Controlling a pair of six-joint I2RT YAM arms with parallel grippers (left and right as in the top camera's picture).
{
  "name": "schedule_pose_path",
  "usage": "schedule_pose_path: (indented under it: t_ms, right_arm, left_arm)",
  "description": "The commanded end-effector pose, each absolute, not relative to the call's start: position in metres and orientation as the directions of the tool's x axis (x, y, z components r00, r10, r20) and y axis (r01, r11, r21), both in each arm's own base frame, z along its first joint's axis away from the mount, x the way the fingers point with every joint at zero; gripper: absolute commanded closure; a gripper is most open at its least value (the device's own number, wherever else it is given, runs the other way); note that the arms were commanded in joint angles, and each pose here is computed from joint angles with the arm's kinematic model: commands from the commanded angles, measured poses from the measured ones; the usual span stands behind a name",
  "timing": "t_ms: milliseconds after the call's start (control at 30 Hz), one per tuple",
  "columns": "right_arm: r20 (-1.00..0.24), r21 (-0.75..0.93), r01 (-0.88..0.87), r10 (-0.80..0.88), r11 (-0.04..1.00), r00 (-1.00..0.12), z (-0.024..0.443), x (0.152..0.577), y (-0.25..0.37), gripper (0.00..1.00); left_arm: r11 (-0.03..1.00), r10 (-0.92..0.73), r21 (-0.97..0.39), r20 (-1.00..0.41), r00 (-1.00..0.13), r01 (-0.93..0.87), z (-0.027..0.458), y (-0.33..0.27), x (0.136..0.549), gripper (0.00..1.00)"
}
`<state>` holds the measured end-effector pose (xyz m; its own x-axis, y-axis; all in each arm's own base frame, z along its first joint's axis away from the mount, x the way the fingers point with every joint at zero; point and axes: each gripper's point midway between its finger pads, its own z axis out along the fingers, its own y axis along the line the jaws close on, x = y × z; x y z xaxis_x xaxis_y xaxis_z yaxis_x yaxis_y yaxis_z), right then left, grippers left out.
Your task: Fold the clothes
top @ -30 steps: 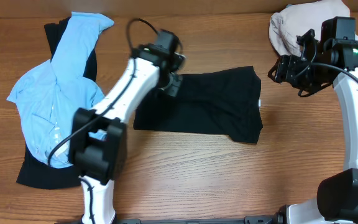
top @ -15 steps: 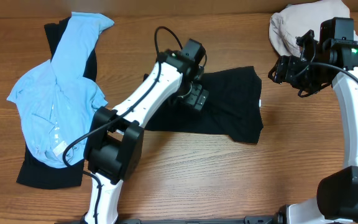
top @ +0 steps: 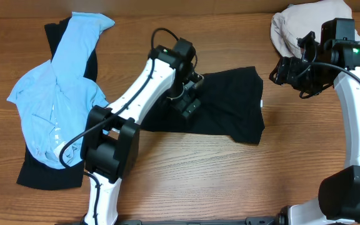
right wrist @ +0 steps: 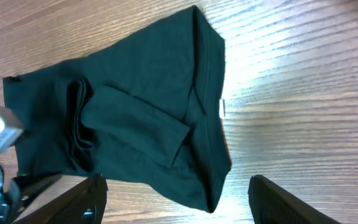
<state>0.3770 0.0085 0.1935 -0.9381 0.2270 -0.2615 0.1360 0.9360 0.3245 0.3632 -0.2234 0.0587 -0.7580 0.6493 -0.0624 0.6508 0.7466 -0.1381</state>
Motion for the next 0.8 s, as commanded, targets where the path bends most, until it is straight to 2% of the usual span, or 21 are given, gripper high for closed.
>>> schedule_pose_path:
  t_ms: [0, 200, 300, 533, 767]
  right_arm:
    - [-0.186, 0.362, 0.149, 0.227, 0.92, -0.956, 0.168, 0.372, 0.016, 0.24]
    - [-0.082, 0.408, 0.175, 0.227, 0.896, -0.97, 0.108, 0.357, 0.027, 0.23]
    - [-0.068, 0.421, 0.177, 0.226, 0.89, -0.972, 0.082, 0.354, 0.03, 0.21]
    - [-0.135, 0.47, 0.138, 0.226, 0.872, -0.965, 0.042, 0.359, 0.037, 0.18]
    - [-0.2, 0.473, 0.107, 0.225, 0.874, -0.954, 0.023, 0.364, 0.037, 0.18]
  left_arm:
    - [0.716, 0.676, -0.171, -0.075, -0.733, 0.677, 0.05, -0.235, 0.357, 0.02]
    - [0.763, 0.622, -0.161, -0.083, -0.779, 0.626, 0.05, -0.234, 0.364, 0.0]
    - [0.798, 0.578, -0.165, -0.067, -0.813, 0.58, 0.049, -0.227, 0.365, 0.0]
    - [0.87, 0.462, -0.17, -0.041, -0.886, 0.462, 0.058, -0.197, 0.379, 0.0]
    - [0.912, 0.37, -0.169, -0.051, -0.928, 0.373, 0.1, -0.162, 0.4, 0.0]
